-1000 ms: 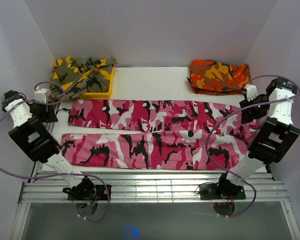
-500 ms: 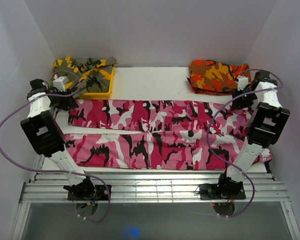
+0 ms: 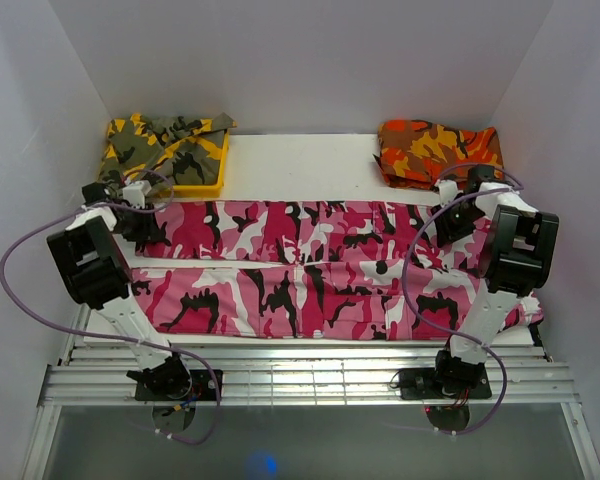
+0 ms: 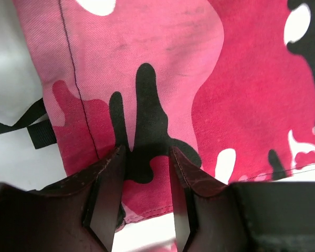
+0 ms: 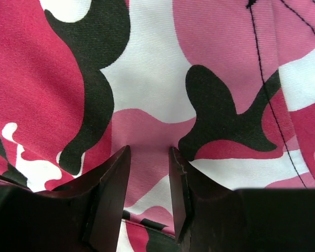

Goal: Fold and stack the trousers
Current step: Flatten the trousers out, then fold the trousers

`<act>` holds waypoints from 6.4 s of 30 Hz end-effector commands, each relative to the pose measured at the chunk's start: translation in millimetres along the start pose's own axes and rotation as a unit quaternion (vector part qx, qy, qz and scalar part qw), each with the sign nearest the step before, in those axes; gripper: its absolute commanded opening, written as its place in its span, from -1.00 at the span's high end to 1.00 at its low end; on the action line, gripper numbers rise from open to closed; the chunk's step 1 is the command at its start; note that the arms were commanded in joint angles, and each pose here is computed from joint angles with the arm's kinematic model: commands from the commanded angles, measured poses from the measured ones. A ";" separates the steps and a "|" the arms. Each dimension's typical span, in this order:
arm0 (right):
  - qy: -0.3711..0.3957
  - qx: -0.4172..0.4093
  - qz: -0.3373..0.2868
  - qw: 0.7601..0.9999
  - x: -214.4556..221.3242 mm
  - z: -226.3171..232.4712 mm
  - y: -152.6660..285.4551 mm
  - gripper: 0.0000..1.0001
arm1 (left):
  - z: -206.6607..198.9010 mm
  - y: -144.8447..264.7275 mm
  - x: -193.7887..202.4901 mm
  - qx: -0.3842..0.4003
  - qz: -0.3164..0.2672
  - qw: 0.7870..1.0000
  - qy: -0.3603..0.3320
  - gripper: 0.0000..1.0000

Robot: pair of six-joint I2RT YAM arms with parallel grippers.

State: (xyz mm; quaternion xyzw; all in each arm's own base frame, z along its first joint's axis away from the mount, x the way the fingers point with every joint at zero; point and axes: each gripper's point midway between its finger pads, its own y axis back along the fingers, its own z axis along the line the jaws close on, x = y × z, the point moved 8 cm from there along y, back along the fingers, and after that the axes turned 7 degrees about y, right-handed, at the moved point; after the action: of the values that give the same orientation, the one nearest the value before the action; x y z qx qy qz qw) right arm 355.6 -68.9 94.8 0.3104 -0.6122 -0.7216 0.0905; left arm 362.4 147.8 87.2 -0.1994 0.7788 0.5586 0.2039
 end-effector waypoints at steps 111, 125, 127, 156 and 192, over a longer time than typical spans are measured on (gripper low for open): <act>0.292 -0.002 0.064 0.954 -20.3 -92.6 18.9 0.84 | 57.8 -27.7 -34.1 0.125 0.096 0.923 -0.351 0.67; 0.299 0.064 -0.005 0.952 -33.1 -79.4 97.5 0.85 | 2.1 80.9 -93.1 0.071 -0.059 0.930 -0.356 1.00; 0.307 0.059 -0.011 0.950 -27.7 -67.3 104.5 0.85 | -16.4 97.8 -75.6 0.083 -0.053 0.929 -0.357 1.00; 0.322 -0.064 0.171 0.929 110.3 19.8 -5.7 0.85 | 8.0 33.3 124.9 0.065 0.144 0.975 -0.154 1.00; 0.217 0.147 0.005 0.965 -25.3 -124.1 102.1 0.85 | 100.2 71.4 -142.2 -0.114 -0.134 0.975 -0.132 1.00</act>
State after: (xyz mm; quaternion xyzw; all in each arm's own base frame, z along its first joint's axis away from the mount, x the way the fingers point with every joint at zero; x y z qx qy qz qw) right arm 415.4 -146.2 136.7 0.4318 -0.6263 -0.6129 0.2137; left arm 447.7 222.8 145.9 -0.1918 0.7390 0.5698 0.3040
